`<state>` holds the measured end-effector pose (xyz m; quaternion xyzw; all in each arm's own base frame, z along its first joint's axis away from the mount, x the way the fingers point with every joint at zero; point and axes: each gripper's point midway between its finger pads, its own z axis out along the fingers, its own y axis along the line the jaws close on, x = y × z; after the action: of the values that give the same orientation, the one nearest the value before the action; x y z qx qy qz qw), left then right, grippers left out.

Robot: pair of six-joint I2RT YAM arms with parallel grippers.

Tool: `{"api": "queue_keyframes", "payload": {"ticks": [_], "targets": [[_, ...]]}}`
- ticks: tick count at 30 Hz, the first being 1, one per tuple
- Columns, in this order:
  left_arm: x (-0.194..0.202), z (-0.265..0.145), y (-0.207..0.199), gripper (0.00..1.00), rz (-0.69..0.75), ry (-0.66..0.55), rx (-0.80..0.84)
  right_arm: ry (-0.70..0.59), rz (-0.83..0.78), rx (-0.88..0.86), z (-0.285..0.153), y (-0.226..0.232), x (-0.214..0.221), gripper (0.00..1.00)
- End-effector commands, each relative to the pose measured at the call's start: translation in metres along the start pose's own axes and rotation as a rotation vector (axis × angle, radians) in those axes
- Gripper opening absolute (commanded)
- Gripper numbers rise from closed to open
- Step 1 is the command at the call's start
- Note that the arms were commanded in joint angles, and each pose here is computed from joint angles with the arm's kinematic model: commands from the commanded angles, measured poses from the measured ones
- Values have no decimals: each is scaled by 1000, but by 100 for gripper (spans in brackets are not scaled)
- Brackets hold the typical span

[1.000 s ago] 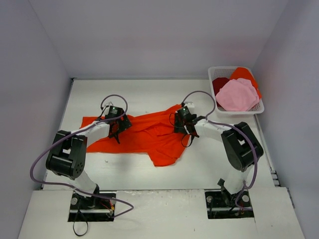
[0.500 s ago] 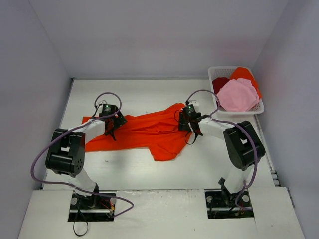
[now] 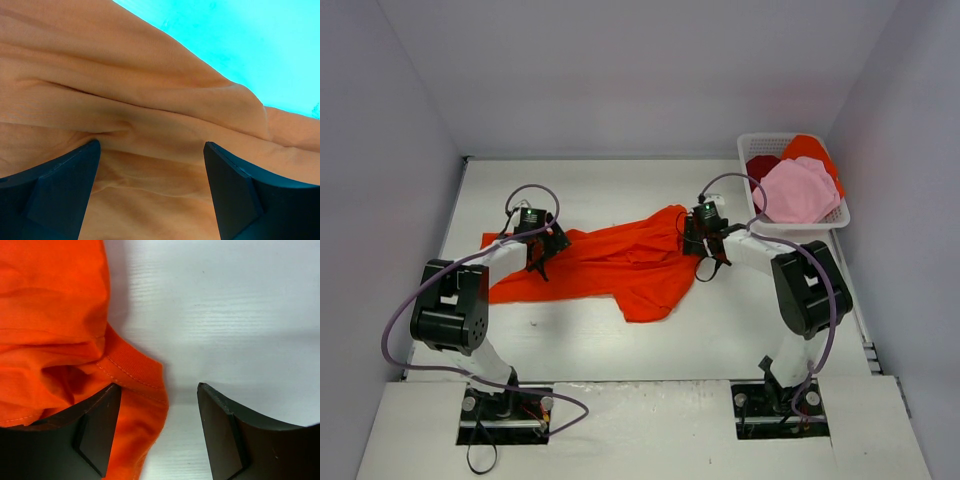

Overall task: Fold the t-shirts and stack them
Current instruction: Fold the tshirt

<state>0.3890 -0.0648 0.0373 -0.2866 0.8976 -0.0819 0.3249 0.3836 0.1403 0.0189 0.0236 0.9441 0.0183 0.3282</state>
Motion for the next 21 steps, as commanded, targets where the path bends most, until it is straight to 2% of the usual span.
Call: {"api": "queue_keyframes", "payload": {"ticks": [1, 11, 21], "targets": [[-5, -5, 7, 80, 0, -16, -16, -74, 9, -47, -12, 12, -32, 59], [-5, -10, 5, 80, -9, -17, -3, -106, 15, -69, -24, 17, -47, 59], [2, -11, 5, 80, -13, -4, 2, -153, 43, -138, -32, 40, -86, 57]]}}
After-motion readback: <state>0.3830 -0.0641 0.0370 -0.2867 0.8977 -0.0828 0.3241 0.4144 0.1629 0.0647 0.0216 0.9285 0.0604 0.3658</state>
